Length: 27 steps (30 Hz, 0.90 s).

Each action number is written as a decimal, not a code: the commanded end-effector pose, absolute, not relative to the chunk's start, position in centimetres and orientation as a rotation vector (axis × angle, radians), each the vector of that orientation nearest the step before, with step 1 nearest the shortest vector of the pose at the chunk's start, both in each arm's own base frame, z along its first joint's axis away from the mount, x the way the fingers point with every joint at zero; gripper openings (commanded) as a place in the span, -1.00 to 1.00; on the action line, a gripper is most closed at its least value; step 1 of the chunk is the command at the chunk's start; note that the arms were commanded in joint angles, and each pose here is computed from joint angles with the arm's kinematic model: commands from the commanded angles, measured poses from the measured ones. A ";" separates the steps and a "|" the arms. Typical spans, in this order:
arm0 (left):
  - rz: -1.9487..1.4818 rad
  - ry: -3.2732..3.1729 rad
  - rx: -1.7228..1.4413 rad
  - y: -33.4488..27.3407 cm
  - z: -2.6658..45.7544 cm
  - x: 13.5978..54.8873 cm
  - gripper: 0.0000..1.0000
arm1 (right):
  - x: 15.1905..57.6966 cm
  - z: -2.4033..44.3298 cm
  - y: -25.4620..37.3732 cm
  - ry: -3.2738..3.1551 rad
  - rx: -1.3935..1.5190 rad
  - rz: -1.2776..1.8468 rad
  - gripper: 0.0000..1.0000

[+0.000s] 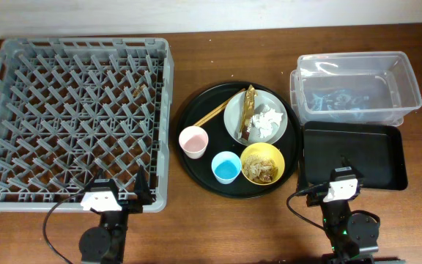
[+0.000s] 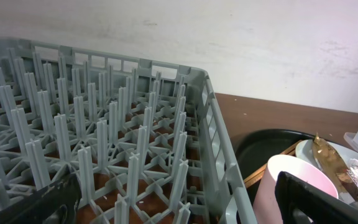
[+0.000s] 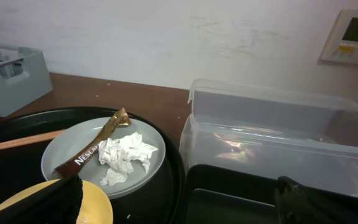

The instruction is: Sort waste into correct bins and load items into the dishwasher rack

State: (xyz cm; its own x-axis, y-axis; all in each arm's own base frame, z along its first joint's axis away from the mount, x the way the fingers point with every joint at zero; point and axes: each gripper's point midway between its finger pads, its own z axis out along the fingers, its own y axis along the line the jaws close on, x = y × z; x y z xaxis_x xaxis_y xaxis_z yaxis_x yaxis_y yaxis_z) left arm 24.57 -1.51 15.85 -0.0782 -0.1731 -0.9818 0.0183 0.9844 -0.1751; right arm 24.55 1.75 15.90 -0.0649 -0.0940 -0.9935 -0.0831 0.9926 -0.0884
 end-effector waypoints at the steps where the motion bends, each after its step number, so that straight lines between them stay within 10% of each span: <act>1: -0.166 1.653 -0.126 -1.5 15.5 24.6 0.99 | 24.6 15.6 1.7 1.640 -0.142 -0.014 0.97; 27: -0.166 1.650 -0.126 -1.5 15.6 24.6 0.99 | 24.5 15.7 2.3 1.636 -0.168 0.015 0.97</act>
